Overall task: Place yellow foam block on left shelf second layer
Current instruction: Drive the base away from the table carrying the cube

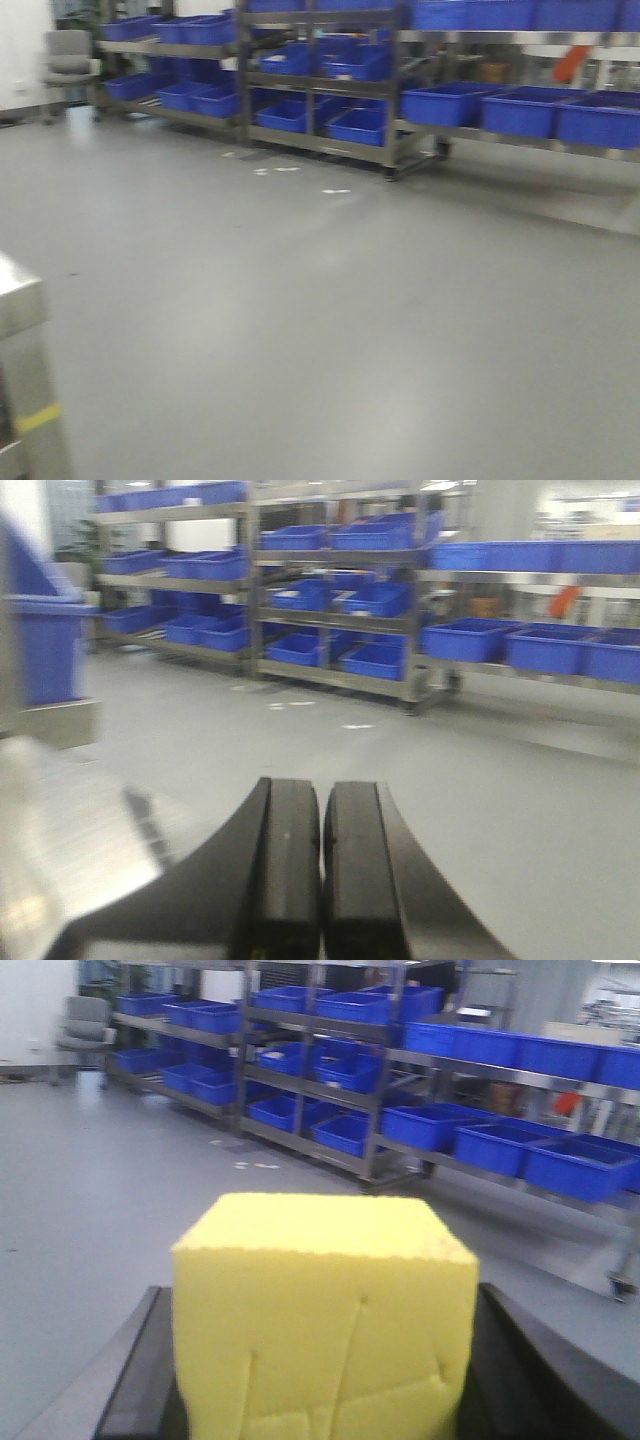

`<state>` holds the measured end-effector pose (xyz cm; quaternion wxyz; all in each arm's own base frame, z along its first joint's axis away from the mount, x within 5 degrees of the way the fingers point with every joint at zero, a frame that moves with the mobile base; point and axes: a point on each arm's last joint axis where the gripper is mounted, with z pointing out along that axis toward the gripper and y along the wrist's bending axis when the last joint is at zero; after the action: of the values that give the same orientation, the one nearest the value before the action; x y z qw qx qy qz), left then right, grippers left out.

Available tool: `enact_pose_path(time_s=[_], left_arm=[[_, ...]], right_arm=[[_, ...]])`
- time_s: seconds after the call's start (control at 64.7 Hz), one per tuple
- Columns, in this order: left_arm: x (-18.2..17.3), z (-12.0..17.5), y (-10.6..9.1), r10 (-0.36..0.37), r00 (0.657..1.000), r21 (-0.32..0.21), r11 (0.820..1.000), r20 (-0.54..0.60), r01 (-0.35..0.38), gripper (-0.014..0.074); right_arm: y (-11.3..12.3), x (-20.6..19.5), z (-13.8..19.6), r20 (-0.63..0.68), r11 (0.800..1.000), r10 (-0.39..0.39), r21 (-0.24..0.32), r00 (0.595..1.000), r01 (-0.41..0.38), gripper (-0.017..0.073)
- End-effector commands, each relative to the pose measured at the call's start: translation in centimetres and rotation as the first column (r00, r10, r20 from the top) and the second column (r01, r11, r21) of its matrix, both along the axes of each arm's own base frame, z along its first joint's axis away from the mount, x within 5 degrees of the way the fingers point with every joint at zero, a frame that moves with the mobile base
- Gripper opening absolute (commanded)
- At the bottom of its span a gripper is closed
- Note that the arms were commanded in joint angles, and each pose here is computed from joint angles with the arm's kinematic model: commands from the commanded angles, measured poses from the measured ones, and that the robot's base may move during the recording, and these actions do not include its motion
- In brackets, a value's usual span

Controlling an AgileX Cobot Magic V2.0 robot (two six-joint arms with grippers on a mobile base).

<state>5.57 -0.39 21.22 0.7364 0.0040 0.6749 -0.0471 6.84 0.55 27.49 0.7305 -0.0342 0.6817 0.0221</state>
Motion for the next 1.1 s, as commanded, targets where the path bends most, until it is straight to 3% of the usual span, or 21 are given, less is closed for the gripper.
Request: enact_pose_path(time_s=[0.0, 1.082], left_arm=[[-0.13, -0.06, 0.00, -0.003, 0.997, -0.014, 1.000, 0.074, 0.004, 0.0124], [-0.13, -0.06, 0.00, -0.003, 0.997, -0.014, 1.000, 0.074, 0.004, 0.0124]], right_arm=[[-0.06, -0.10, 1.66, 0.105, 1.000, -0.007, 0.004, 0.994, 0.007, 0.0468], [-0.05, -0.09, 1.62, 0.104, 1.000, -0.007, 0.004, 0.995, 0.006, 0.0468]])
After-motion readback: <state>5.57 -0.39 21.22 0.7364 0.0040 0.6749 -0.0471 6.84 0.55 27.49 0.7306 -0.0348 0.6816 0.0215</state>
